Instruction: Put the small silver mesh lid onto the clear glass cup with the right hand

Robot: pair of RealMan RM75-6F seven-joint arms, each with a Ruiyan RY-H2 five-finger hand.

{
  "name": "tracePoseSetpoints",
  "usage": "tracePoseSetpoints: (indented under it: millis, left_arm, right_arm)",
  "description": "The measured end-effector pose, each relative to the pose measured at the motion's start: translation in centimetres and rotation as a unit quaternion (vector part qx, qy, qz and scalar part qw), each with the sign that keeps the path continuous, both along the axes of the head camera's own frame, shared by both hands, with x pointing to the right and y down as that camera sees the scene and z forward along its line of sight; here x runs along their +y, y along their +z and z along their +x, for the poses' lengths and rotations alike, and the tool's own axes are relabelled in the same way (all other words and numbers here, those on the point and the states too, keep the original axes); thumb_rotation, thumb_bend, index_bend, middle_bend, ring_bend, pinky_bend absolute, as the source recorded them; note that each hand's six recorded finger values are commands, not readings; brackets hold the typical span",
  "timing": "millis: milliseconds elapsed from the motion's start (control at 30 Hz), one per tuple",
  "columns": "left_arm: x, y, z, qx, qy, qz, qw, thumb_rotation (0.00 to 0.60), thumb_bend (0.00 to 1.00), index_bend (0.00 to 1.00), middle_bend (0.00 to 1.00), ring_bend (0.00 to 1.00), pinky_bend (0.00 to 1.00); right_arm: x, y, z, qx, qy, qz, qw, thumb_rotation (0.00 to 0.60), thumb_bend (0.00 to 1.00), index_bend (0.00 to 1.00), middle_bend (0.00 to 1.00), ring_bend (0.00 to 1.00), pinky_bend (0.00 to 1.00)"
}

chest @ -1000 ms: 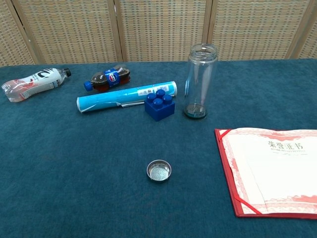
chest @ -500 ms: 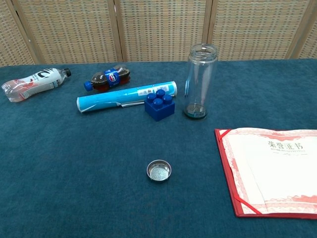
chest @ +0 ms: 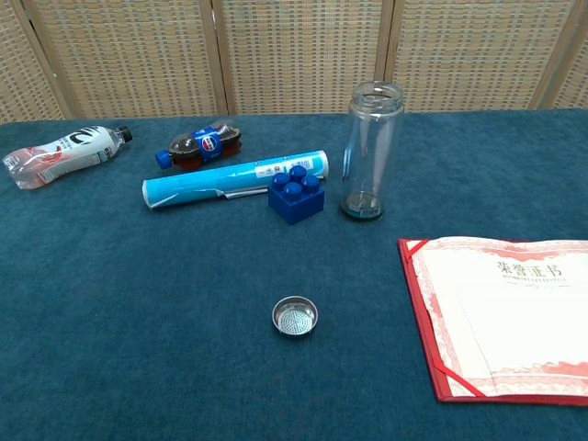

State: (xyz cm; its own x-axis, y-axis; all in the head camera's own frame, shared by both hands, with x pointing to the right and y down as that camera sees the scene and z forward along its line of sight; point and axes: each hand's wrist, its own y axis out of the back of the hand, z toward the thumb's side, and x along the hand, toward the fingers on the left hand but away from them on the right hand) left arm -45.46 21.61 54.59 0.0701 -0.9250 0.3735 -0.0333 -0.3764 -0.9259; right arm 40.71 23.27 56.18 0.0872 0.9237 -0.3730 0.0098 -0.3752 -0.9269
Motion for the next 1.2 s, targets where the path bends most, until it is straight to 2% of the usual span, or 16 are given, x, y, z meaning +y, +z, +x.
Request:
tracePoseSetpoints:
  millis: [133, 300, 633, 933, 1033, 1200]
  left_arm:
    - [0.0, 0.1, -0.1, 0.000, -0.001, -0.001, 1.0000, 0.600, 0.18, 0.00, 0.00, 0.00, 0.00]
    - [0.0, -0.1, 0.0, 0.002, -0.001, 0.000, 1.0000, 0.600, 0.18, 0.00, 0.00, 0.00, 0.00]
    - [-0.1, -0.5, 0.0, 0.009, -0.002, 0.009, 0.9999, 0.600, 0.18, 0.00, 0.00, 0.00, 0.00]
    - [-0.2, -0.7, -0.2, 0.015, -0.005, 0.010, 0.9998, 0.600, 0.18, 0.00, 0.00, 0.00, 0.00]
    - [-0.2, -0.7, -0.3, 0.018, -0.006, 0.010, 0.9998, 0.600, 0.18, 0.00, 0.00, 0.00, 0.00]
    - [-0.2, -0.8, -0.1, 0.024, -0.002, 0.010, 0.9997, 0.600, 0.18, 0.00, 0.00, 0.00, 0.00]
  right_arm:
    - [0.0, 0.0, -0.2, -0.005, -0.003, 0.002, 1.0000, 0.600, 0.28, 0.32, 0.03, 0.00, 0.19]
    - [0.1, 0.3, -0.8, -0.015, -0.018, -0.001, 0.9997, 0.600, 0.38, 0.35, 0.06, 0.00, 0.21]
    - [-0.5, 2.1, -3.8, -0.031, -0.053, -0.027, 0.9978, 0.600, 0.40, 0.39, 0.09, 0.00, 0.23]
    - [-2.8, 2.6, -12.1, -0.075, -0.127, -0.033, 0.9886, 0.600, 0.42, 0.45, 0.15, 0.00, 0.28]
    - [-3.4, 3.1, -15.2, -0.084, -0.152, -0.043, 0.9838, 0.600, 0.48, 0.47, 0.16, 0.00, 0.29]
    - [-3.9, 4.8, -18.6, -0.087, -0.172, -0.066, 0.9791, 0.600, 0.51, 0.47, 0.16, 0.00, 0.29]
